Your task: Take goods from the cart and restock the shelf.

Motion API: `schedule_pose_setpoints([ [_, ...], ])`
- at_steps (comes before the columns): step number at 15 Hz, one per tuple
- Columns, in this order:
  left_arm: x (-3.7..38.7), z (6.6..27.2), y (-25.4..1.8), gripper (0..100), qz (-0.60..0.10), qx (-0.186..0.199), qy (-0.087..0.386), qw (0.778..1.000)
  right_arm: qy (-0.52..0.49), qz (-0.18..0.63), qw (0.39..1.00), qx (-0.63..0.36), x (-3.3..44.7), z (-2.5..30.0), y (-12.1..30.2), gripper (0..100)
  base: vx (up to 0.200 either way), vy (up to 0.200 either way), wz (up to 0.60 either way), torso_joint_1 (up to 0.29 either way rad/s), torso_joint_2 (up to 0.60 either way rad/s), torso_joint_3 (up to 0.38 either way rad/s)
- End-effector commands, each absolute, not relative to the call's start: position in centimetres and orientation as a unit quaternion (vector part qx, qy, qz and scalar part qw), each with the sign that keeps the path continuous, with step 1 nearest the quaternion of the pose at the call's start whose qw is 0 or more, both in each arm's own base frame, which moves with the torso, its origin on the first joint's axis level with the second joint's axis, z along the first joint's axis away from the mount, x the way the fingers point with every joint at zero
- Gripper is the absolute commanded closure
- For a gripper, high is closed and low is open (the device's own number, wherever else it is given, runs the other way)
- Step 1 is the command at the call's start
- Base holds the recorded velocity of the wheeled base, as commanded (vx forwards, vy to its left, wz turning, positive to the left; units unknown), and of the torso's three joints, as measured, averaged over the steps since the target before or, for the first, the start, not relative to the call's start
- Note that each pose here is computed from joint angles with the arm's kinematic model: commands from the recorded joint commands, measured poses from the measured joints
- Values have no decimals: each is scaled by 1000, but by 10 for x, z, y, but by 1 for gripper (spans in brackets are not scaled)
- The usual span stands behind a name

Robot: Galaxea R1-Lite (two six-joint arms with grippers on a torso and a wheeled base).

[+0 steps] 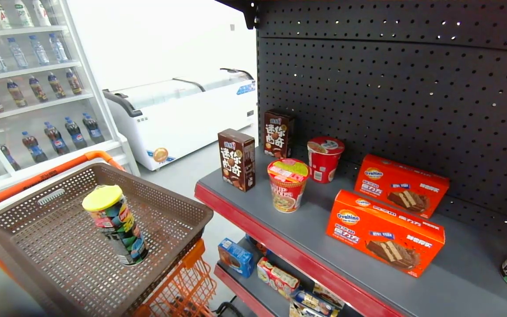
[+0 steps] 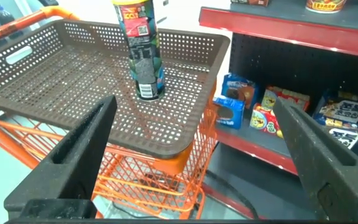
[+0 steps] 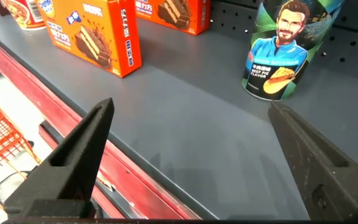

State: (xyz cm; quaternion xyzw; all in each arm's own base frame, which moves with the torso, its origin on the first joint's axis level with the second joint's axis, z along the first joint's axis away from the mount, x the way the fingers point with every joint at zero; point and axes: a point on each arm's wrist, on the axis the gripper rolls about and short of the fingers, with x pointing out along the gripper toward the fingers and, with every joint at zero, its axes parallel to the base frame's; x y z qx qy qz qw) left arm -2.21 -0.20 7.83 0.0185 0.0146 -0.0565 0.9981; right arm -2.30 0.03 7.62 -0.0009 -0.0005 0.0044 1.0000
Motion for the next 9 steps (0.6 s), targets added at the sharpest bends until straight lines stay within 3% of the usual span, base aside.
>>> schedule_pose_setpoints([
  [1, -21, 77, -2, 0, -56, 19, 20, 998, -1, 5, 1000, -2, -23, 76, 0, 0, 0, 0, 600, 2, -7, 2],
  [3, -22, 78, -2, 0, -55, 19, 18, 998, -1, 3, 1000, -1, -23, 76, 0, 0, 0, 0, 600, 2, 0, 2],
  [9, -22, 77, -2, 0, -54, 20, 9, 998, -1, 3, 1000, 0, -23, 76, 0, 0, 0, 0, 0, 0, 0, 0],
])
